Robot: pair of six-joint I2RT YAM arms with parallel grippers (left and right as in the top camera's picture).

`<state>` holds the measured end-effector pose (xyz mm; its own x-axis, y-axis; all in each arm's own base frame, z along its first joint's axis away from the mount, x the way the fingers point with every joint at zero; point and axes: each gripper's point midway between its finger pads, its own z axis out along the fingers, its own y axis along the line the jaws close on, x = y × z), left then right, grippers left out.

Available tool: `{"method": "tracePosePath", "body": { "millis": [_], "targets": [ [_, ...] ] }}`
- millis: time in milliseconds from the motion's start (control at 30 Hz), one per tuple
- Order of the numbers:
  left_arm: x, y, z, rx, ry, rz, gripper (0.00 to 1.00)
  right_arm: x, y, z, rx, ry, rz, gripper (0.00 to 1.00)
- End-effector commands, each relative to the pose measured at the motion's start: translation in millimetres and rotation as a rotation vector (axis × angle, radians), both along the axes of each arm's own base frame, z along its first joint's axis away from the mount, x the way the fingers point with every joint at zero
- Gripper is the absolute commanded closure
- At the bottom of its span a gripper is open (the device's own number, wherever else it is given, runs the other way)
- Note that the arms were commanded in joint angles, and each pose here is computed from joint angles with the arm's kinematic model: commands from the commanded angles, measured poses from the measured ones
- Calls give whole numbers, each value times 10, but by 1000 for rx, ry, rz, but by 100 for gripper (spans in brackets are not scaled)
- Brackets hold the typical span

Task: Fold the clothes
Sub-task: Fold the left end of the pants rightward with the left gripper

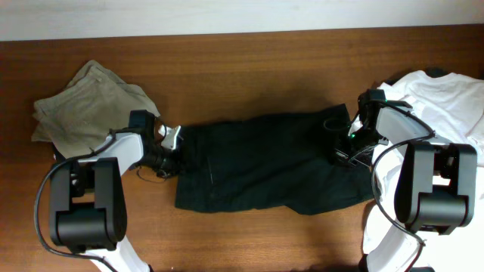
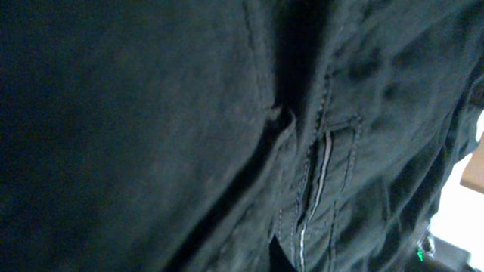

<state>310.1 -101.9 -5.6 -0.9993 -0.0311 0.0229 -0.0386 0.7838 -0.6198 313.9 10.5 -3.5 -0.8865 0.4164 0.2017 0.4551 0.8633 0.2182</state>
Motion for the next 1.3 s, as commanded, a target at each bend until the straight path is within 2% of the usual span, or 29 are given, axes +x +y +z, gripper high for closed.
{"method": "tracePosePath", "body": {
  "millis": [0,67,133,233,333,467,600,733,833,900,1000,1033,1100,1167,1200,1267],
  "targets": [
    [-273,358,-125,236,183,-27,99,-262,-186,-125,-110,105,25,96],
    [-67,632,372,350,150,-7,99,-231,-185,149,-109,85,35,96],
    [153,935,1072,508,75,2,99,-183,-161,554,-92,35,75,96],
    [173,1166,1837,647,16,-53,99,-197,-159,929,-94,-11,103,96],
    [254,1097,2189,643,-64,-45,99,-213,-158,1125,-102,-61,121,96],
    [347,646,2041,638,-79,-150,99,-200,-159,1143,-103,-72,120,96],
    [349,67,1649,646,-3,-258,99,-198,-157,1143,-103,-73,120,96],
    [134,-593,1187,686,84,-416,99,-194,-158,1143,-104,-75,121,96],
    [-73,-950,1018,709,92,-534,99,-193,-158,1143,-104,-75,121,96],
    [-159,-1146,922,715,71,-573,99,-191,-159,1142,-104,-76,121,96],
    [-196,-1294,822,718,53,-540,98,-191,-159,1142,-103,-80,135,96],
    [-177,-1330,813,718,48,-505,87,-191,-158,1143,-103,-80,135,96],
    [-195,-1411,808,692,52,-482,83,-185,-159,1142,-103,-82,135,96],
    [-300,-1623,825,567,91,-484,71,-184,-159,1142,-104,-83,135,96],
    [-382,-1735,855,494,126,-487,70,-184,-159,1142,-104,-83,135,96],
    [-525,-1722,902,473,186,-510,69,-184,-159,1142,-104,-83,135,96]
  ]
}}
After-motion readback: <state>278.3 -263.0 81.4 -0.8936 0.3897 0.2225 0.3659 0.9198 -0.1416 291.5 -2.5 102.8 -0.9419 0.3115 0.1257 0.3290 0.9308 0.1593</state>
